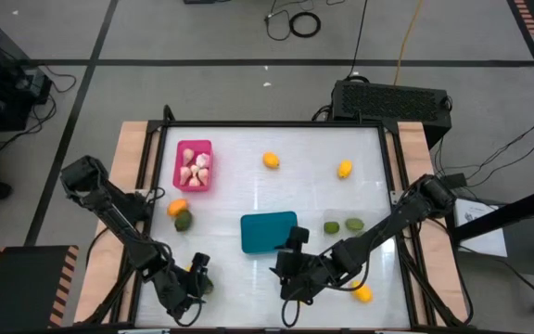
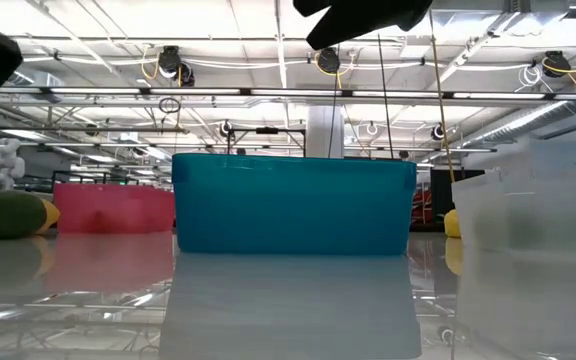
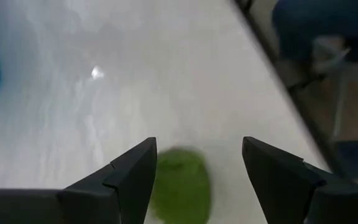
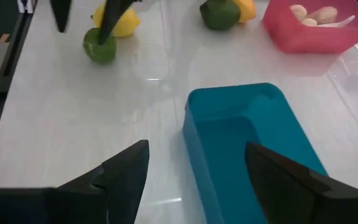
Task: Sort produce into baskets
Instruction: Put the green lime into the white bin
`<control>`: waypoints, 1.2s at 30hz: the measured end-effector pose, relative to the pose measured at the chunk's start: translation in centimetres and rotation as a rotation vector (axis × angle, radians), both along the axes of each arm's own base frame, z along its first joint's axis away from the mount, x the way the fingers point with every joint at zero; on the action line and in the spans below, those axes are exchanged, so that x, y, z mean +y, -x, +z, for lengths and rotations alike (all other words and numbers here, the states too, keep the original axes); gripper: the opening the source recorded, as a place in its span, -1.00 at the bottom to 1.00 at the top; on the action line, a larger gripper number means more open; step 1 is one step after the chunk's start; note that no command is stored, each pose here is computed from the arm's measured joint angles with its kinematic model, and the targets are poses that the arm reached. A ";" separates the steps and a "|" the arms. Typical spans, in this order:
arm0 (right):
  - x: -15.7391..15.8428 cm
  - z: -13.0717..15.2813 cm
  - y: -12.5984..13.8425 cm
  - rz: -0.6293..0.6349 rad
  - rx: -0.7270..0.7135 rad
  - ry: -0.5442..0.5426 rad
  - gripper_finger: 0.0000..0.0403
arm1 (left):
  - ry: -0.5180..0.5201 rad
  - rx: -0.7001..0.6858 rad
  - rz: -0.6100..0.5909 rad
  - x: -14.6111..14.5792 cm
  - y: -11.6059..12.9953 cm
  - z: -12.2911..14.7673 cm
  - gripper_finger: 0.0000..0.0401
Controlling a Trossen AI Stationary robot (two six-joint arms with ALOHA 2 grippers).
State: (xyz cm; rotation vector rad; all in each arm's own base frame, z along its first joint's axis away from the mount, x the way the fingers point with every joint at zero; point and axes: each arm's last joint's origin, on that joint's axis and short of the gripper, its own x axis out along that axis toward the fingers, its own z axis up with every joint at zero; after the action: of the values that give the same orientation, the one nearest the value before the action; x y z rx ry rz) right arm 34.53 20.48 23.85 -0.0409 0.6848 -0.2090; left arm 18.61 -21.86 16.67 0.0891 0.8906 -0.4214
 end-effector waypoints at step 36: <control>0.0 0.0 0.0 0.028 0.004 0.031 0.28 | -0.066 0.142 -0.050 1.5 -0.4 -1.1 0.49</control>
State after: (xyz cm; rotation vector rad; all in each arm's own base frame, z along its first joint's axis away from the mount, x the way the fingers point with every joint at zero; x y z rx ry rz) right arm 34.57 20.50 23.89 -0.0806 0.6845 -0.1929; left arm 19.03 -20.36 15.55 0.1437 1.0436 -0.4486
